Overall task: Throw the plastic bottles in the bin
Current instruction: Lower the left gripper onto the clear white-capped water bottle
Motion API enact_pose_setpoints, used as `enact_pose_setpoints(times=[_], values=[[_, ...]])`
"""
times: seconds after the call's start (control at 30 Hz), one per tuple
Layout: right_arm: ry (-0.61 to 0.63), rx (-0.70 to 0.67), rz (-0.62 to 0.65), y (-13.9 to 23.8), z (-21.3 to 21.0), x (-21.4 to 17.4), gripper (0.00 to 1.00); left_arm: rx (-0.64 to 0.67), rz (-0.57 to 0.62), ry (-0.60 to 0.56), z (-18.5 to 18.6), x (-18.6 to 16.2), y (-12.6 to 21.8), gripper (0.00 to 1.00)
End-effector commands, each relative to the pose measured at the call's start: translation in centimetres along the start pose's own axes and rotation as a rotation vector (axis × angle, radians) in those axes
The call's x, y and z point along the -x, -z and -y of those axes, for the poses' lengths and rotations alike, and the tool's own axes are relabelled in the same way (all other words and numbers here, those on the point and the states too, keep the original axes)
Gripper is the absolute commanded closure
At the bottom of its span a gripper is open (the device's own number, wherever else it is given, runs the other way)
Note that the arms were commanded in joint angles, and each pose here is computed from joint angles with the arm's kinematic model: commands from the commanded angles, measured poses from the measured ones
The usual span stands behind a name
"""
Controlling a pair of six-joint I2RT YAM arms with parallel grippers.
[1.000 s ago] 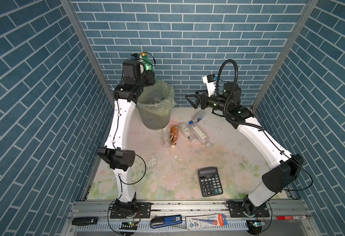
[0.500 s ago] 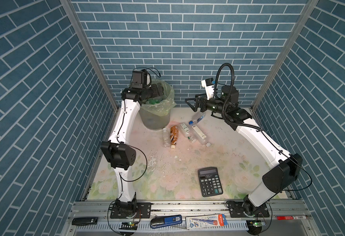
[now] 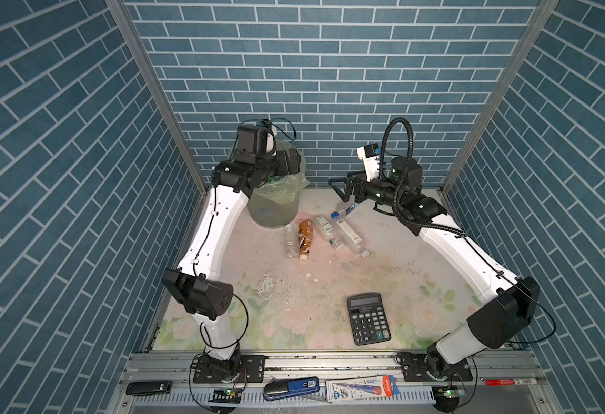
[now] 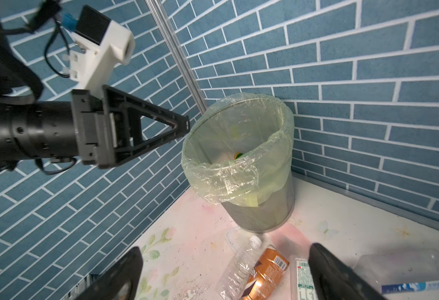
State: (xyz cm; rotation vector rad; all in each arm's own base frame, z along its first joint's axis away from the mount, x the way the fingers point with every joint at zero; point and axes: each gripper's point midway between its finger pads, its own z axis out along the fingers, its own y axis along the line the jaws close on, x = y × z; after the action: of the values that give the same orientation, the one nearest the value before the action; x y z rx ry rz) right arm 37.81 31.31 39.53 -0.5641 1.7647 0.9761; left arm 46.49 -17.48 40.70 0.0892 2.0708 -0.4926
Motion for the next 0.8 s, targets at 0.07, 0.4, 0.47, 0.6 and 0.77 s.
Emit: enact_pose_setpoints(times=[0.07,0.4,0.47,0.6,0.77], values=[[-0.047,-0.063,-0.04,1.5,0.8,-2.4,0.01,0.006,-0.017,-0.074,1.6,-3.6,2.1,0.01],[-0.082,-0.163,-0.173,2.5,3.3,-8.8,0.01,0.04,-0.181,-0.02,1.4,-17.1,0.7,0.01],[-0.089,-0.182,-0.19,2.8,3.7,-9.8,0.01,0.059,-0.232,0.023,0.7,-19.9,0.3,0.01],[-0.103,-0.198,-0.214,3.2,4.2,-11.5,0.01,0.135,-0.27,0.1,-1.5,-23.7,-0.3,0.01],[-0.141,-0.209,-0.237,3.3,4.6,-13.2,0.01,0.263,-0.285,0.114,-4.7,-27.2,-1.4,0.01]])
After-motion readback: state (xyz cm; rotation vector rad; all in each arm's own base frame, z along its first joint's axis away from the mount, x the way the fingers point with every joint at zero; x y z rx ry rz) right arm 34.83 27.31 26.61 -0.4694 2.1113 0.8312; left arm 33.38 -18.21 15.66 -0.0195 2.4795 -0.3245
